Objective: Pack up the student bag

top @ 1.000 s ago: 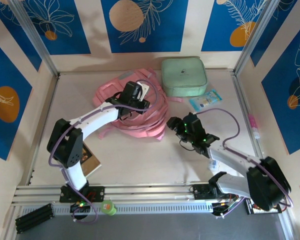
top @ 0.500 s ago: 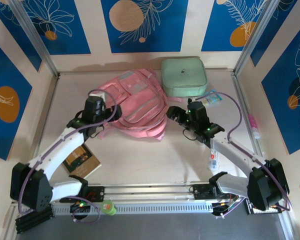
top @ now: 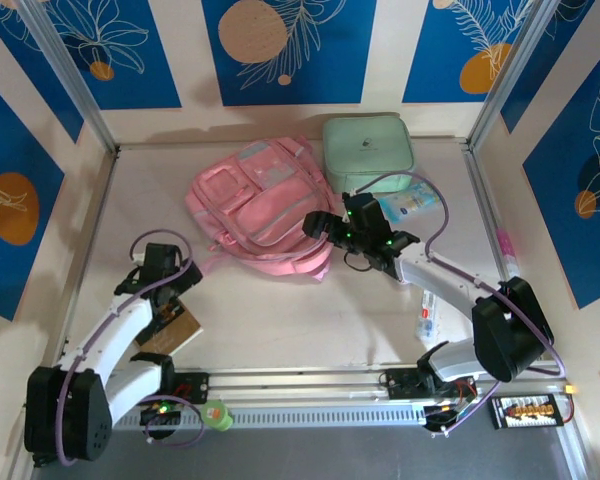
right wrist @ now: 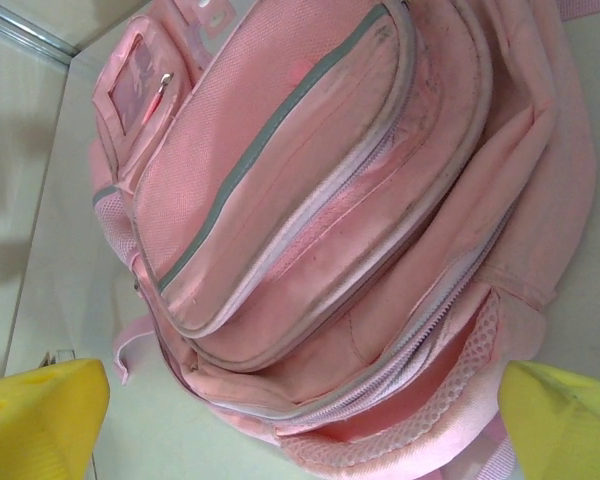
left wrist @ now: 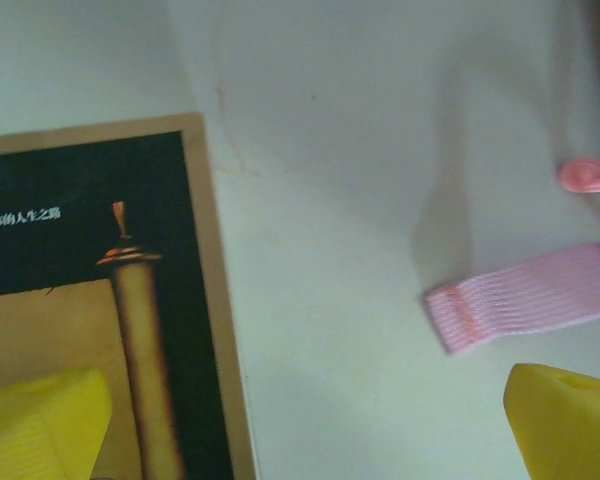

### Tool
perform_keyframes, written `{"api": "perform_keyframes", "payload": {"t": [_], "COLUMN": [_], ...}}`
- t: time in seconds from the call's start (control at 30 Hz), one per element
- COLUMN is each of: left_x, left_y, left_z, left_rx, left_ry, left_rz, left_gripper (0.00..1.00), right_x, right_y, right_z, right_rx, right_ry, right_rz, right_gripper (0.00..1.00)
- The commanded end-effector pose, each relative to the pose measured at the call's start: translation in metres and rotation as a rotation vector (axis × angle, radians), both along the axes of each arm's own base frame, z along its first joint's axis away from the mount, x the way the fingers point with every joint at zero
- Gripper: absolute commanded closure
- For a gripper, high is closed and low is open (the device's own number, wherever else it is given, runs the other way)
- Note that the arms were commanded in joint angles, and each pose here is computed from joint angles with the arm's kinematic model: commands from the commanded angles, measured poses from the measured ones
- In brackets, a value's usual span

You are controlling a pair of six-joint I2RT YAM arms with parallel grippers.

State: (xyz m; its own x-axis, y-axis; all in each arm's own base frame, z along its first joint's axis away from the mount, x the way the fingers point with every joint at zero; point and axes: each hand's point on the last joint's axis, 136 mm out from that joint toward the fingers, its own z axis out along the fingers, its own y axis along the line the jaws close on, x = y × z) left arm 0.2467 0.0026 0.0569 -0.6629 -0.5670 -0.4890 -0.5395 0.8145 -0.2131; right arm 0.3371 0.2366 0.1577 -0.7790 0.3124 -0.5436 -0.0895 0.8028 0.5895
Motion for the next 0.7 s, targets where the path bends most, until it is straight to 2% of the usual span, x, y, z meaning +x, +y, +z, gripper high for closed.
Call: {"api": "perform_keyframes", "payload": {"t": [0.0, 0.1, 0.37, 0.53, 0.67], "left_x": [0.004, 0.009, -0.011, -0.014, -0.007], "left_y": [-0.004, -0.022, -0.069, -0.118, -0.169], "left_z": [-0.007, -0.012, -0.034, -0.027, -0.024], "left_rx": [-0.054, -0.110, -0.247, -0.304, -0.473], "left_ry": [-0.001, 0.010, 0.061, 0.050, 0.017], "left_rz": [0.015, -0.068, -0.104, -0.168, -0.181], "left_gripper": [0.00, 0.04, 0.06, 0.06, 0.06], "right_x": [-0.001, -0.003, -0.004, -0.002, -0.003], "right_y": [0.006, 0.005, 0.010, 0.009, 0.007], "right_z": [0.006, 0.003, 0.003, 0.001, -0.003], "right_rx": [0.004, 0.005, 0.045, 0.036, 0.029], "right_ry": [0.000, 0.013, 0.019, 0.026, 0.038], "right_rz": [0.028, 0.023, 0.017, 0.009, 0.004], "right_gripper": [0.00, 0.00, 0.00, 0.01, 0.01]}}
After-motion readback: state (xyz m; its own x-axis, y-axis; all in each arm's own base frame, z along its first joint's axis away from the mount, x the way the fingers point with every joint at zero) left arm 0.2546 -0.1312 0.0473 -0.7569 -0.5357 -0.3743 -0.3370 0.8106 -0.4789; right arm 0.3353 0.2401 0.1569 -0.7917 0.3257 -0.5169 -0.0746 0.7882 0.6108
